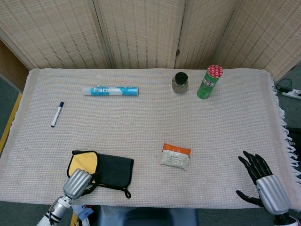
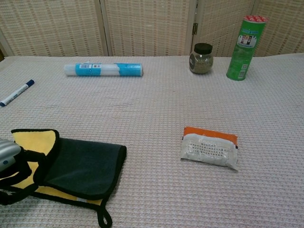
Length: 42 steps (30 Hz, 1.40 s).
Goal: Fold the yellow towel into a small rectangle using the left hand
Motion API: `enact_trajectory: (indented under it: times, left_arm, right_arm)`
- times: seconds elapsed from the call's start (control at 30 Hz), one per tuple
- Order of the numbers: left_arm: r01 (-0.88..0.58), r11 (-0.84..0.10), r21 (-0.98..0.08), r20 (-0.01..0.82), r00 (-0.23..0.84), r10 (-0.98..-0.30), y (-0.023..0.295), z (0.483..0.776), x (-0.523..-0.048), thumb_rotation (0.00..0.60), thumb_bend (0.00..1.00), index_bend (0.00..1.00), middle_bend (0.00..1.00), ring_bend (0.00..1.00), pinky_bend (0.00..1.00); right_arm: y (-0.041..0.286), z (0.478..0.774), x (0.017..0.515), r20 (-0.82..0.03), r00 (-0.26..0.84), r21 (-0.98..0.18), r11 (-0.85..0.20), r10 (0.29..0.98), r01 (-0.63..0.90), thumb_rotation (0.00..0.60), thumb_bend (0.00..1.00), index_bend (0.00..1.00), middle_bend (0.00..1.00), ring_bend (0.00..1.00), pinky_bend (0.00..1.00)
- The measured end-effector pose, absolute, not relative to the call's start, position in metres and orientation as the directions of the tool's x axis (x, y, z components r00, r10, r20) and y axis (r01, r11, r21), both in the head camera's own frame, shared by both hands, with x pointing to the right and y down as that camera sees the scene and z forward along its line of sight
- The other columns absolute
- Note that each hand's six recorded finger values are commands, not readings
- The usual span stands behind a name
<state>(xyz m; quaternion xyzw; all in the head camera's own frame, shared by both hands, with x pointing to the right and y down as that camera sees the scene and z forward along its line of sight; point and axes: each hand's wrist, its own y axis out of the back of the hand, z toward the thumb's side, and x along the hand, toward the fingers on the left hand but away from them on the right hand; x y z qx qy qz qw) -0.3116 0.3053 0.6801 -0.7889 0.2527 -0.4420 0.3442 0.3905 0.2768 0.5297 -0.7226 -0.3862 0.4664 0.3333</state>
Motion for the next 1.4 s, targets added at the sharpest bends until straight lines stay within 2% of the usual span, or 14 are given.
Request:
enact_trajectory:
  times: [0.2, 0.37, 0.47, 0.6, 0.73, 0.87, 1.1, 1.4]
  left_arm:
    - [-0.075, -0.641, -0.764, 0.530, 0.492, -0.690, 0.309, 0.673, -0.315, 0.600, 0.47, 0.35, 1.00, 1.00, 1.00]
    - [-0.088, -0.626, -0.775, 0.513, 0.492, -0.704, 0.307, 0.661, -0.320, 0.600, 0.47, 0.37, 1.00, 1.00, 1.00]
    - [-0.108, -0.597, -0.795, 0.487, 0.473, -0.734, 0.293, 0.656, -0.324, 0.600, 0.47, 0.39, 1.00, 1.00, 1.00]
    - [-0.142, -0.541, -0.829, 0.440, 0.431, -0.788, 0.259, 0.651, -0.331, 0.600, 0.48, 0.45, 1.00, 1.00, 1.00]
    - [-0.129, -0.517, -0.846, 0.431, 0.404, -0.807, 0.225, 0.653, -0.336, 0.600, 0.49, 0.46, 1.00, 1.00, 1.00]
    - [-0.103, -0.546, -0.831, 0.480, 0.363, -0.799, 0.200, 0.663, -0.343, 0.600, 0.49, 0.49, 1.00, 1.00, 1.00]
    - [-0.059, -0.664, -0.745, 0.623, 0.294, -0.725, 0.174, 0.680, -0.349, 0.600, 0.49, 0.47, 1.00, 1.00, 1.00]
    - [0.039, -0.697, -0.716, 0.668, 0.329, -0.668, 0.168, 0.688, -0.326, 0.600, 0.49, 0.45, 1.00, 1.00, 1.00]
  right_arm:
    - [0.277, 0.531, 0.390, -0.422, 0.267, -0.839, -0.485, 0.866, 0.246, 0.600, 0.21, 0.00, 0.00, 0.00, 0.00]
    - [0.277, 0.531, 0.390, -0.424, 0.271, -0.837, -0.488, 0.864, 0.248, 0.600, 0.20, 0.00, 0.00, 0.00, 0.00]
    - [0.277, 0.532, 0.390, -0.427, 0.272, -0.835, -0.491, 0.863, 0.247, 0.600, 0.21, 0.00, 0.00, 0.00, 0.00]
    - [0.276, 0.534, 0.390, -0.435, 0.271, -0.831, -0.499, 0.859, 0.247, 0.600, 0.21, 0.00, 0.00, 0.00, 0.00]
    - [0.276, 0.536, 0.391, -0.440, 0.269, -0.828, -0.503, 0.857, 0.249, 0.600, 0.21, 0.00, 0.00, 0.00, 0.00]
    - [0.275, 0.536, 0.392, -0.439, 0.261, -0.830, -0.499, 0.860, 0.249, 0.600, 0.21, 0.00, 0.00, 0.00, 0.00]
    - [0.274, 0.539, 0.393, -0.450, 0.255, -0.826, -0.507, 0.856, 0.246, 0.600, 0.21, 0.00, 0.00, 0.00, 0.00]
    - [0.271, 0.540, 0.395, -0.452, 0.251, -0.824, -0.509, 0.856, 0.250, 0.600, 0.21, 0.00, 0.00, 0.00, 0.00]
